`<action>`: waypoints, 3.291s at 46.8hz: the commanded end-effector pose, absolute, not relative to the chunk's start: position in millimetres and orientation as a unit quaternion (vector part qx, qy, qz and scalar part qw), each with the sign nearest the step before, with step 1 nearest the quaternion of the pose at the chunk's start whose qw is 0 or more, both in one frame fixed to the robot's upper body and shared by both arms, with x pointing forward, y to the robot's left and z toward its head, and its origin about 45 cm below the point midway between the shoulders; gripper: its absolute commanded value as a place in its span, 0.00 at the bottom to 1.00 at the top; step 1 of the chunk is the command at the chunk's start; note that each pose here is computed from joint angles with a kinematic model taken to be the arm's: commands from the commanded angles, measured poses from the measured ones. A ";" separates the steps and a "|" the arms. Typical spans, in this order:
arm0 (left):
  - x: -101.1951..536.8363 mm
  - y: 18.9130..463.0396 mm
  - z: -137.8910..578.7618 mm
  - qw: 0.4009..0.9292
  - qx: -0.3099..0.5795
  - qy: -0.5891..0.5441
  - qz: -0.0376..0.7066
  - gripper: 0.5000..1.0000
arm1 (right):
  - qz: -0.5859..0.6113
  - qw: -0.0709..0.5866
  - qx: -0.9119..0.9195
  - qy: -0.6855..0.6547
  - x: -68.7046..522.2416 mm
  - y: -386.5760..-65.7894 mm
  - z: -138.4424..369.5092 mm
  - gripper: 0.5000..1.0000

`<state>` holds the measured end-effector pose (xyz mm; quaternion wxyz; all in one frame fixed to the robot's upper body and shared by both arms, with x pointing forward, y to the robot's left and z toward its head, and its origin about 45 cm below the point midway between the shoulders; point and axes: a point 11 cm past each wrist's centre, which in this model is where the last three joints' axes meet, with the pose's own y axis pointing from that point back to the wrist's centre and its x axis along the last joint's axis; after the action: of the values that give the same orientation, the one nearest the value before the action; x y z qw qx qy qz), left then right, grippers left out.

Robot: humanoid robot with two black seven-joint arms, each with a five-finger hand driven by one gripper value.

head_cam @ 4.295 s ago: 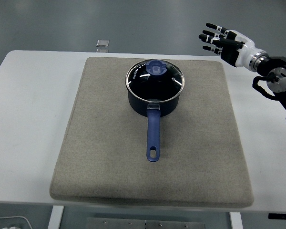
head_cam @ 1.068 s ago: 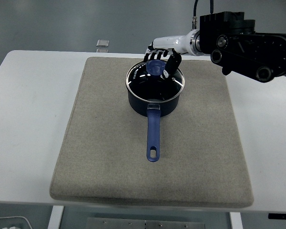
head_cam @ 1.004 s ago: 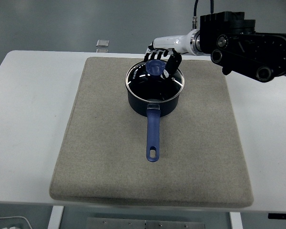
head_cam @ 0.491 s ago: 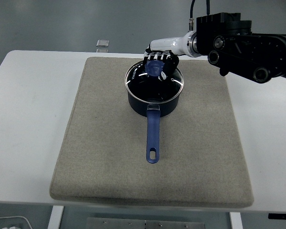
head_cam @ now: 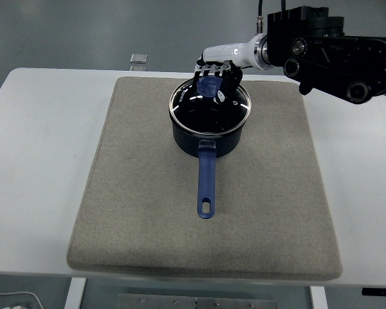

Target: Lift the pot lid and place it to the right of the pot.

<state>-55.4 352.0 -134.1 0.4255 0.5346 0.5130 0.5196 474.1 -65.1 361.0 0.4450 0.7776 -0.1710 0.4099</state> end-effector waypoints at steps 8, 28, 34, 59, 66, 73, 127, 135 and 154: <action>-55.4 352.0 -134.1 0.426 0.535 0.513 0.519 1.00 | 0.384 0.465 0.772 -0.200 487.8 -115.3 383.0 0.10; -55.4 352.0 -134.1 0.425 0.535 0.513 0.520 1.00 | 0.299 0.497 0.766 -0.278 496.6 -229.5 360.4 0.00; -55.4 352.0 -134.1 0.425 0.535 0.513 0.520 1.00 | 0.281 0.503 0.764 -0.290 494.1 -246.6 340.6 0.00; -55.4 352.0 -134.1 0.425 0.535 0.513 0.520 1.00 | 0.264 0.509 0.764 -0.298 483.8 -246.9 279.0 0.01; -55.4 352.0 -134.1 0.425 0.535 0.513 0.520 1.00 | 0.266 0.507 0.762 -0.302 482.2 -243.0 269.3 0.06; -55.4 352.0 -134.1 0.425 0.535 0.513 0.520 1.00 | 0.265 0.506 0.764 -0.298 480.6 -239.6 264.6 0.16; -55.4 352.0 -134.1 0.425 0.535 0.513 0.520 1.00 | -0.023 0.142 0.887 -0.439 496.3 -200.1 324.5 0.83; -55.4 352.0 -134.1 0.425 0.535 0.513 0.520 1.00 | -0.123 0.066 0.868 -0.476 503.5 -216.2 312.5 0.83; -55.4 352.0 -134.1 0.425 0.535 0.513 0.520 1.00 | -0.256 -0.052 0.821 -0.507 501.5 -229.3 277.3 0.83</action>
<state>-55.5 352.1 -134.1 0.4254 0.5347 0.5130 0.5196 502.8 -231.2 284.2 -0.0469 0.8259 -0.5052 -0.2457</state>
